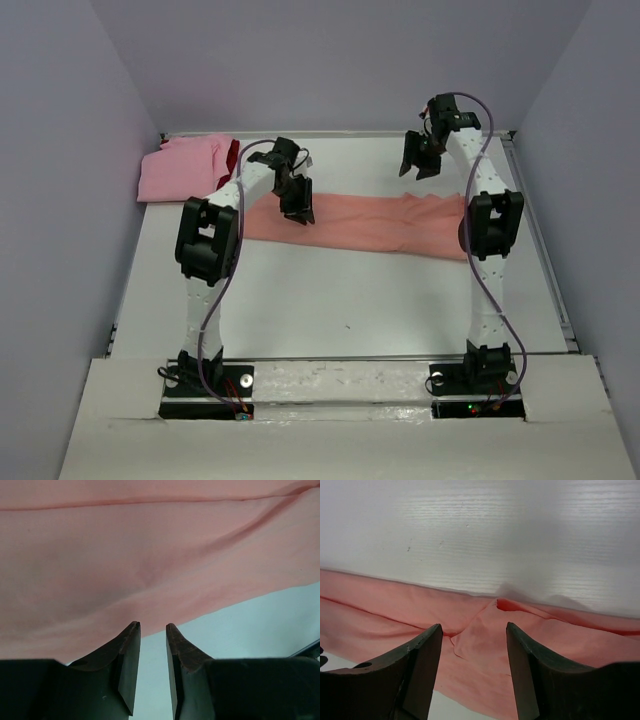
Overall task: Fold and stack the t-shirts
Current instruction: Fold the other side of the tshirt into a rectangle
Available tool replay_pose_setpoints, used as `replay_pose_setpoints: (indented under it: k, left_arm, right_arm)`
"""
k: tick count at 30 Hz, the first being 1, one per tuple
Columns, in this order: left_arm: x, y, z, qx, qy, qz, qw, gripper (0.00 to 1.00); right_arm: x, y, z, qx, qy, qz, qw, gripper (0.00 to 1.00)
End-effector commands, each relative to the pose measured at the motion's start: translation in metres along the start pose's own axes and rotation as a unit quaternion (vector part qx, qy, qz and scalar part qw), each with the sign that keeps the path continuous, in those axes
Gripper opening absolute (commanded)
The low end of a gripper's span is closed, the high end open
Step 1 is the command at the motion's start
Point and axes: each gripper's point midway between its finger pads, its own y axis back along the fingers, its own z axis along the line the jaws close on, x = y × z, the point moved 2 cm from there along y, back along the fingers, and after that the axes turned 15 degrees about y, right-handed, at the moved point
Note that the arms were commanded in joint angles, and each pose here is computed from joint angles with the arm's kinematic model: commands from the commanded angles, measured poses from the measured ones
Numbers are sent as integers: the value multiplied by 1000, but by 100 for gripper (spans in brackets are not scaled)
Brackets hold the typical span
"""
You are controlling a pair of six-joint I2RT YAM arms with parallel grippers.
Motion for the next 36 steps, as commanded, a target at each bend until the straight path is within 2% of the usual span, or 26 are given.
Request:
replay_pose_setpoints:
  k: [1,13,25,36]
  left_arm:
    - [10,-10,8,-35,-12,16,999,37]
    - [10,-13,9,-40,-23,17,999,37]
    - [9,-12,10,-44,-24,17,999,37]
    - [18,-32,41,-98,-11,29,995,37]
  right_arm:
    - [17,-8,3,32,9,43,999,59]
    - [44,-26,9,44,0,90,995,57]
    - [47,-31,1,64,6,95,993,57]
    - [42,-38,-1,66,11,84,994,57]
